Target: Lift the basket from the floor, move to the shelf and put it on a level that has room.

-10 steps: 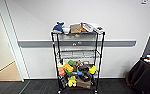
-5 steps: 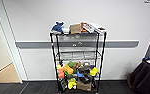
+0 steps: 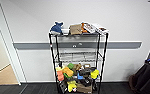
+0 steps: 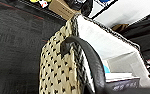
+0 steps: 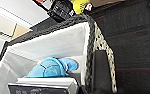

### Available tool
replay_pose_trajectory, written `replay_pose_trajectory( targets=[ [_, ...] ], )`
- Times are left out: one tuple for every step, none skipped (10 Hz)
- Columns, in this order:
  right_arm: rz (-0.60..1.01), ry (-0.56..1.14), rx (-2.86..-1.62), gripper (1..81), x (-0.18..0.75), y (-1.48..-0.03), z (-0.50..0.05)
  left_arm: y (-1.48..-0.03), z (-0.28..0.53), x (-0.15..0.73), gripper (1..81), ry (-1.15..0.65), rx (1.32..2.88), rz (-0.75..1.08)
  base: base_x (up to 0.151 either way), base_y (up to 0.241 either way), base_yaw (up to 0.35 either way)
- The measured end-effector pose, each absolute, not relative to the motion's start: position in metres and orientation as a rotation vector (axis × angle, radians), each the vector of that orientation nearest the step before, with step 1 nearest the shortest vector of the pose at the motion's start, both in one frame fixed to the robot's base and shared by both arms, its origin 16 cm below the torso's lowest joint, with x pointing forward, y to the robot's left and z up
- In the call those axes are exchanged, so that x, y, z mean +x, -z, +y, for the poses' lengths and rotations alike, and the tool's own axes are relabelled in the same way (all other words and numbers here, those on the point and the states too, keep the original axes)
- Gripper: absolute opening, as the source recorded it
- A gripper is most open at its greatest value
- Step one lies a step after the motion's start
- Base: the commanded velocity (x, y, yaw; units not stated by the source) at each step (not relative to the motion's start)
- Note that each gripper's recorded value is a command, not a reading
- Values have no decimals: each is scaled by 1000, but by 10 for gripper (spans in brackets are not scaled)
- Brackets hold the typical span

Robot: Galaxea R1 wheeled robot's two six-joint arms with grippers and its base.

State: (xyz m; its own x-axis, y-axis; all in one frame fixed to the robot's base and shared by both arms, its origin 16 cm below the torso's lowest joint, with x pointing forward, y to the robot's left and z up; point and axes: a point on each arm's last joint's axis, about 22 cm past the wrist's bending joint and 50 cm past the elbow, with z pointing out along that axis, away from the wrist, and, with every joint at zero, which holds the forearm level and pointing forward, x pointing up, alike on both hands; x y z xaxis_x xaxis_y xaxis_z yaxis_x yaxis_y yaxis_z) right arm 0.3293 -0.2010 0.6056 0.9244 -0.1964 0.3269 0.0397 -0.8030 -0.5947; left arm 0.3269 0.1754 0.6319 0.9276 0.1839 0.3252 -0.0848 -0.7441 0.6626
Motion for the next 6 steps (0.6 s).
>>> replay_pose_trajectory(
  targets=[
    [111, 501, -2453, 10, 330, -606, -199, -632, 178, 328, 10, -488, 2364, 71, 124, -64, 0],
    [110, 501, -2454, 10, 330, -606, -199, -632, 177, 328, 10, -488, 2364, 72, 125, -63, 0],
    [113, 502, -2457, 10, 330, -606, -202, -632, 174, 327, 10, -486, 2360, 70, 124, -63, 0],
    [112, 502, -2457, 10, 330, -606, -202, -632, 174, 327, 10, -486, 2360, 70, 125, 0, 0],
    [113, 503, -2457, 10, 330, -606, -203, -632, 173, 327, 10, -485, 2358, 69, 125, 0, 0],
    [114, 503, -2460, 10, 330, -605, -205, -632, 171, 327, 10, -483, 2356, 68, 125, 0, 0]
  ],
)
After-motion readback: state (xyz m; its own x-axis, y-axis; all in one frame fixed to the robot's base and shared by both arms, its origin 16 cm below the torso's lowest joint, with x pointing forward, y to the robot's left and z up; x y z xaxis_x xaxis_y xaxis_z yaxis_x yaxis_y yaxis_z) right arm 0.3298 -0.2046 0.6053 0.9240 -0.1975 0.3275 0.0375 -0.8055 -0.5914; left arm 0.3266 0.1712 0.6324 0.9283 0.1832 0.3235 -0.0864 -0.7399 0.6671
